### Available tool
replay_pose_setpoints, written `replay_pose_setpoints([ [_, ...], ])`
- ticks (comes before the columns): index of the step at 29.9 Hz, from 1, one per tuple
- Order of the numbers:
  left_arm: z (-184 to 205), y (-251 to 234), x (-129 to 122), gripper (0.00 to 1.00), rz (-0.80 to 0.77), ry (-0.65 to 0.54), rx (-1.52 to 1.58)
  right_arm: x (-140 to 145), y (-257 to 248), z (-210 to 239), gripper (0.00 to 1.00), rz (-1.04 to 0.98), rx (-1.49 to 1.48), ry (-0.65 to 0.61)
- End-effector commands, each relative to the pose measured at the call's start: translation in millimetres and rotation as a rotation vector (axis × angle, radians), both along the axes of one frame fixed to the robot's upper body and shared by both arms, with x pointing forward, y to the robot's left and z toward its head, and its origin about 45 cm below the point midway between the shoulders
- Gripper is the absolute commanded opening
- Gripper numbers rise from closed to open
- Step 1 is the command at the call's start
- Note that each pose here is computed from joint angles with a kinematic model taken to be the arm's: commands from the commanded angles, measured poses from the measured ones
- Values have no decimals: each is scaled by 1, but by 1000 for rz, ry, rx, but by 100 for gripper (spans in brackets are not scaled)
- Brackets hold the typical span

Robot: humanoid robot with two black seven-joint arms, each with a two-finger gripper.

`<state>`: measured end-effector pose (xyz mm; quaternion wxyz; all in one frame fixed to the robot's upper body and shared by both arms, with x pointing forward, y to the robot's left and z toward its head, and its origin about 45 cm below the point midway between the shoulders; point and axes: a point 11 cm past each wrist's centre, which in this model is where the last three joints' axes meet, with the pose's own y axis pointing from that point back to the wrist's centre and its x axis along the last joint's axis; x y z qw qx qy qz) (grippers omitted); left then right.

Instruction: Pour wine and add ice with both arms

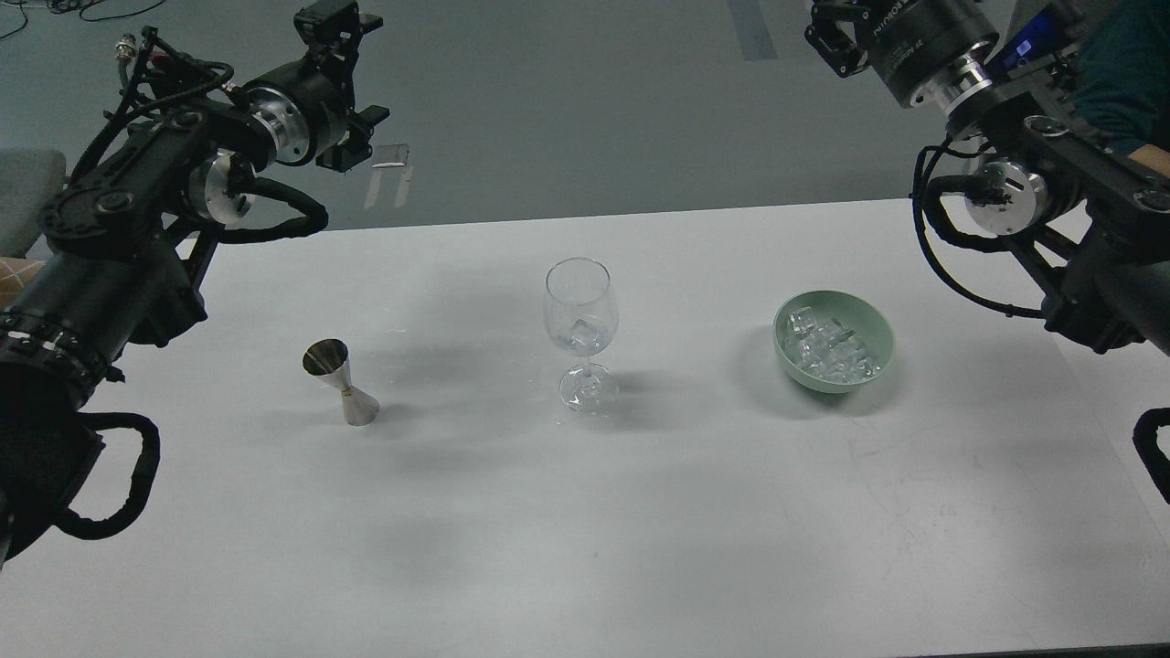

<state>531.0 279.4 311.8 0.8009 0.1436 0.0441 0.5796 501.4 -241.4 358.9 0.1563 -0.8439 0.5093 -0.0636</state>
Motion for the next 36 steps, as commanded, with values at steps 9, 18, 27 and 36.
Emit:
replay_pose_setpoints([
  [9, -14, -5, -2, 98, -13, 29, 99, 0, -1, 0, 100, -3, -1, -1],
  [18, 11, -14, 0, 98, -62, -178, -45, 0, 0, 0, 100, -2, 0, 1],
  [27, 25, -18, -4, 99, -84, -255, -297, 0, -2, -4, 100, -6, -1, 8],
  [36, 43, -9, -3, 98, -51, -328, -458, -1, -1, -8, 100, -5, 2, 15],
])
